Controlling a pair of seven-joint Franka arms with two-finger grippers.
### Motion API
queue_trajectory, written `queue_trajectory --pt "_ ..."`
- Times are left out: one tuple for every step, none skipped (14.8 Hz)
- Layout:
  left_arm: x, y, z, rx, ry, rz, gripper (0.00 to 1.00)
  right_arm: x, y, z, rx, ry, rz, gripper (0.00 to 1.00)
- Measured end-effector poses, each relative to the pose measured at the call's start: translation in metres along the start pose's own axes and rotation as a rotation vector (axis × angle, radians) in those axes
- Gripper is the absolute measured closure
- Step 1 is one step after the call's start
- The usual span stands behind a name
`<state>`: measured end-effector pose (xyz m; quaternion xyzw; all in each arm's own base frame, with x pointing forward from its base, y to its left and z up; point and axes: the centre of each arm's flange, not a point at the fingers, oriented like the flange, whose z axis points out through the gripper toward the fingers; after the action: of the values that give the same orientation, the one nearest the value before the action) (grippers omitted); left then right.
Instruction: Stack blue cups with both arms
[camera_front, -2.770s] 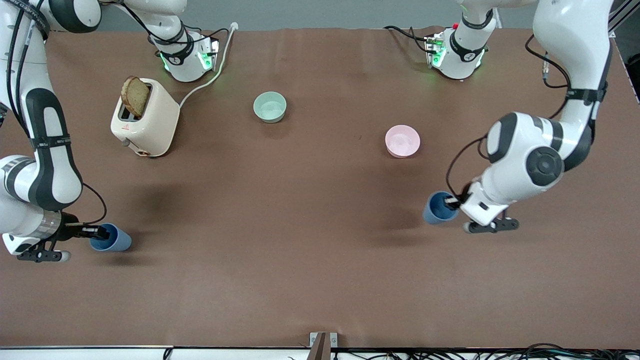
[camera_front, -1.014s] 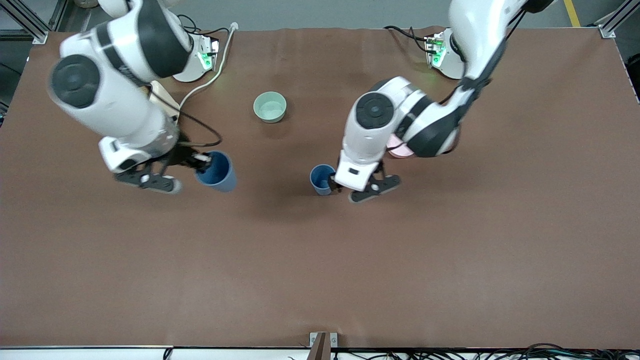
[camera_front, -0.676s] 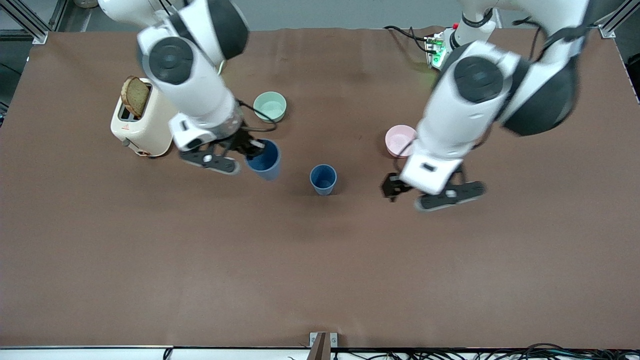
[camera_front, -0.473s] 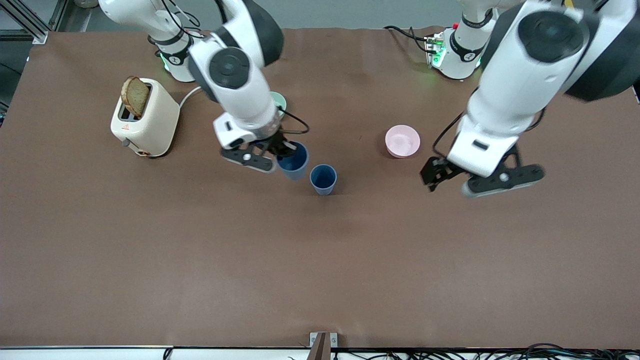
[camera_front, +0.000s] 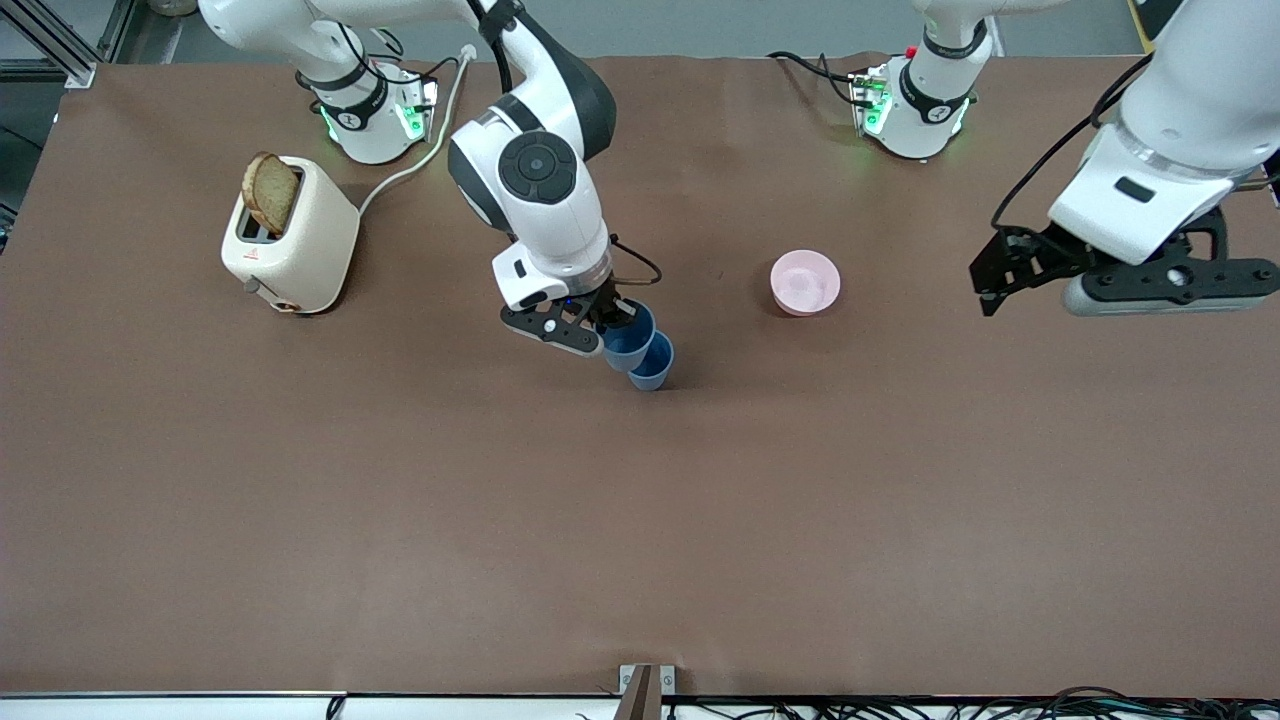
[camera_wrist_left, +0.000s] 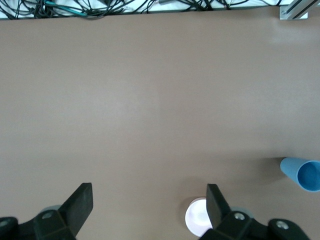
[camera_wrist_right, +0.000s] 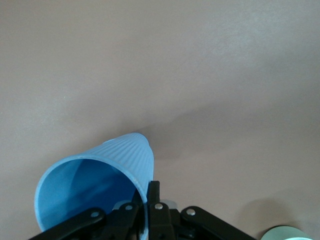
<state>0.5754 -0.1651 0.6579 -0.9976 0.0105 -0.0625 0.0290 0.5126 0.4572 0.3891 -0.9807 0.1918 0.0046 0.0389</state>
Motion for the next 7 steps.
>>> queue_trajectory --pt "-0.005 -0.006 0.001 -0.011 -0.013 -0.013 0.00 -0.001 -0.002 0.005 0.000 0.000 -0.001 0.96" --pt "-0.009 -0.014 0.001 -0.016 -0.023 -0.024 0.00 -0.002 -0.004 0.011 0.003 0.002 0.000 0.96" --pt "-0.014 -0.023 0.000 -0.018 -0.028 -0.026 0.00 -0.003 -0.006 0.015 0.005 0.003 -0.001 0.96" --pt "-0.018 -0.032 -0.001 -0.018 -0.031 -0.027 0.00 -0.004 -0.007 0.020 0.003 0.002 -0.003 0.96" --pt "-0.022 -0.038 -0.002 -0.021 -0.035 -0.033 0.00 -0.006 -0.008 0.024 -0.001 0.000 -0.006 0.96" --pt "-0.027 -0.043 -0.001 -0.029 -0.043 -0.033 0.00 -0.009 -0.010 0.027 -0.002 -0.001 -0.011 0.96" --pt "-0.032 -0.048 0.001 -0.039 -0.050 -0.027 0.00 -0.013 -0.011 0.029 -0.005 -0.003 -0.016 0.96"
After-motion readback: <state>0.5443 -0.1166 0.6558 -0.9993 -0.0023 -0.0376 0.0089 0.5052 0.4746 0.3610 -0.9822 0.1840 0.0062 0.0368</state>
